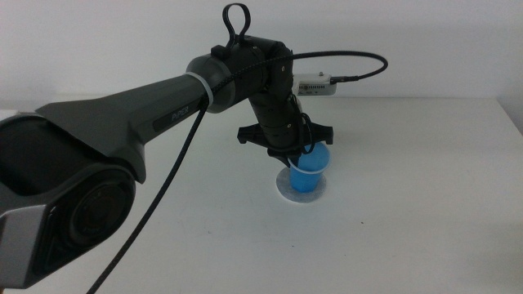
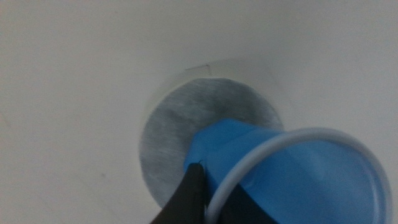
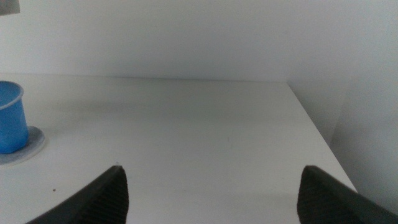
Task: Place an empty cup on a cup mat.
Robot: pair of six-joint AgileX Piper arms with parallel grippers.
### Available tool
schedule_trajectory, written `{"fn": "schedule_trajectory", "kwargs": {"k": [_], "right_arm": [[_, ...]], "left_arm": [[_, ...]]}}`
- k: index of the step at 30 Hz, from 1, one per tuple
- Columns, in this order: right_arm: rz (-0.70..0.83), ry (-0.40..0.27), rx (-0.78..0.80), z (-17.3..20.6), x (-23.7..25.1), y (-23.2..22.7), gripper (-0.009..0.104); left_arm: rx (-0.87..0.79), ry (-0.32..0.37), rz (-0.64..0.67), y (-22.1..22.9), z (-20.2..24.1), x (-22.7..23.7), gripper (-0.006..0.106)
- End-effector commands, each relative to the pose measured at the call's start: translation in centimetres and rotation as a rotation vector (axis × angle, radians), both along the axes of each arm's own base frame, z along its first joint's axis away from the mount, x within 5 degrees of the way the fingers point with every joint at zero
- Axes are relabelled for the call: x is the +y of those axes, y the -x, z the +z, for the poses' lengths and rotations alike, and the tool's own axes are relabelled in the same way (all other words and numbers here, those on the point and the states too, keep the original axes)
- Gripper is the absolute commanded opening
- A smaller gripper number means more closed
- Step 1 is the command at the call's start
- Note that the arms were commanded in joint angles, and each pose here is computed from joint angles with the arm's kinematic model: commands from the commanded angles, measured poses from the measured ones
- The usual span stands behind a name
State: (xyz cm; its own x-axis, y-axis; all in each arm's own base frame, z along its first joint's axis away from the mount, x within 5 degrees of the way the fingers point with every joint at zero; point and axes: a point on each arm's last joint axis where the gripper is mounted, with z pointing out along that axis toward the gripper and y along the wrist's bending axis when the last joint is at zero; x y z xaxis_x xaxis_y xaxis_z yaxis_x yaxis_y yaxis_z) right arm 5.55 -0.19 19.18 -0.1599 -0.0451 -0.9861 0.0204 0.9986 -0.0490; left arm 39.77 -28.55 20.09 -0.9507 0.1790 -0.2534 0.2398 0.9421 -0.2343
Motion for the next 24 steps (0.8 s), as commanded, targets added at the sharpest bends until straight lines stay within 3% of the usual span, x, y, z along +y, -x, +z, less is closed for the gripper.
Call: {"fn": "schedule_trajectory", "kwargs": {"k": [1, 5, 7, 11, 14, 16, 21, 24], "right_arm": [[0.002, 0.010, -0.010, 0.0, 0.0, 0.0, 0.093], [0.002, 0.010, -0.010, 0.0, 0.0, 0.0, 0.093], [0.002, 0.010, -0.010, 0.0, 0.0, 0.0, 0.093], [0.002, 0.010, -0.010, 0.0, 0.0, 0.0, 0.093], [0.002, 0.010, -0.010, 0.0, 0.0, 0.0, 0.093], [0.002, 0.010, -0.010, 0.0, 0.0, 0.0, 0.093], [0.002, 0.010, -0.010, 0.0, 0.0, 0.0, 0.093], [0.002, 0.010, -0.010, 0.0, 0.0, 0.0, 0.093]], "left_arm": [[-0.033, -0.005, 0.009, -0.3, 0.4, 0.2, 0.003], [-0.036, -0.014, 0.033, -0.4, 0.4, 0.4, 0.027], [-0.026, -0.016, 0.034, -0.5, 0.3, 0.6, 0.045], [0.002, 0.017, -0.058, -0.1, 1.9, 1.4, 0.092], [0.077, 0.080, -0.101, 0.6, 5.0, 3.5, 0.094], [0.005, 0.089, -0.128, 0.9, 7.9, 4.9, 0.094], [-0.127, -0.079, -0.093, 6.5, 13.4, 10.1, 0.094], [-0.172, -0.121, -0.038, 10.9, 14.0, 13.6, 0.094]]}}
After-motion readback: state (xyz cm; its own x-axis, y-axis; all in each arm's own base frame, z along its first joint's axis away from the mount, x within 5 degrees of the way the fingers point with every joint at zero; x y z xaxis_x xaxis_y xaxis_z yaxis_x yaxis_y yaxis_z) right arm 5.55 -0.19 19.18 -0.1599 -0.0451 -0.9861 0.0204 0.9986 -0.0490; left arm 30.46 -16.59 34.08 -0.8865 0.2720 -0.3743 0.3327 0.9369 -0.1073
